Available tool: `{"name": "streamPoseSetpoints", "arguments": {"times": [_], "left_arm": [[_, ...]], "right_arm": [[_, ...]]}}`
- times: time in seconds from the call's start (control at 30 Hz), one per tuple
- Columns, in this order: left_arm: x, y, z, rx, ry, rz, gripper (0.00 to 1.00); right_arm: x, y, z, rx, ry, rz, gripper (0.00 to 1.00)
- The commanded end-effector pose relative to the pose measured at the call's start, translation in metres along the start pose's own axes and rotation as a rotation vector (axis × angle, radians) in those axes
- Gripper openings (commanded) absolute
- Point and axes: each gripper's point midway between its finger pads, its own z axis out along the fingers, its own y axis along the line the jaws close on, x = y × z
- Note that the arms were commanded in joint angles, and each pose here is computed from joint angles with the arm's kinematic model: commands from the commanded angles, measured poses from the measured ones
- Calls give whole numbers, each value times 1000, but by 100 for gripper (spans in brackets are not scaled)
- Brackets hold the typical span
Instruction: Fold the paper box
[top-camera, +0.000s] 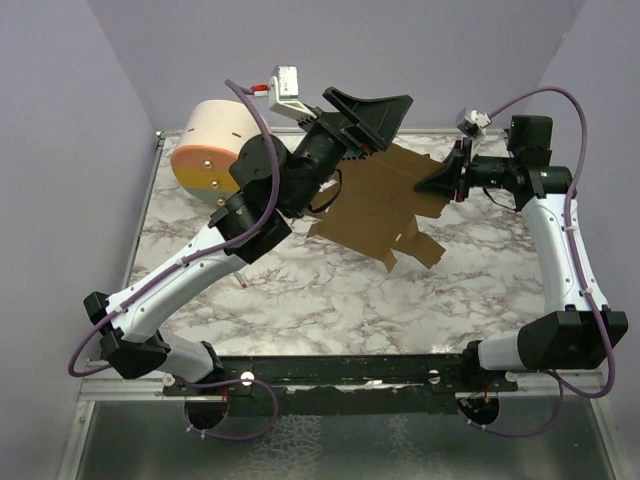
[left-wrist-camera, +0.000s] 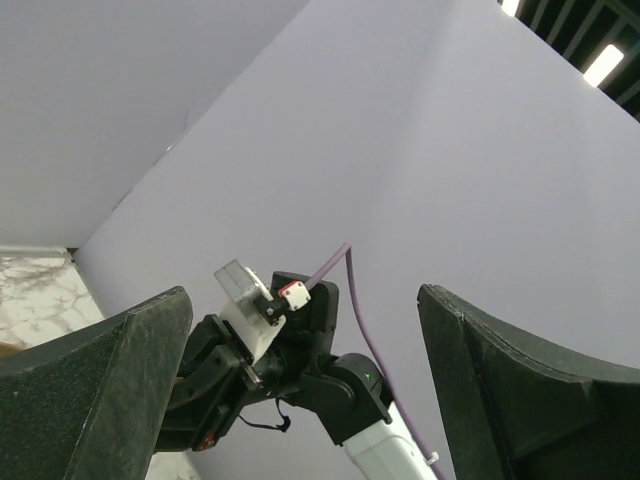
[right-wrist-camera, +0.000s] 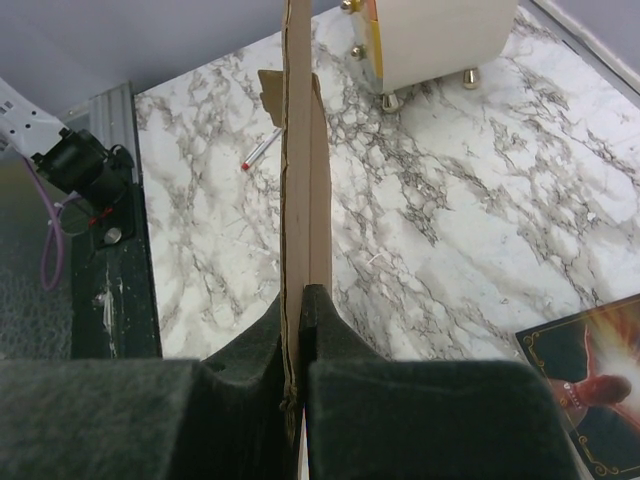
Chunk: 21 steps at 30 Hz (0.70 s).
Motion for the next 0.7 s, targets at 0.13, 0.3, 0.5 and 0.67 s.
{"name": "streamPoseSetpoints", "arguments": {"times": [0.13,0.3,0.5,0.67], "left_arm": [[12,27,-7,-68,24,107,99],[-5,96,-70,-125,-104,395,99],[-19,186,-142,-180,-89,535,96],[-37,236,-174,-275,-46,574,93]], "right_arm": [[-9,11,-2,-34,-37,-29,1],[-15,16,-1,-77,-59,-11,1],[-16,9,0,-77,-54,-18,1],[-14,4,0,-63,-45,-26,1]]}}
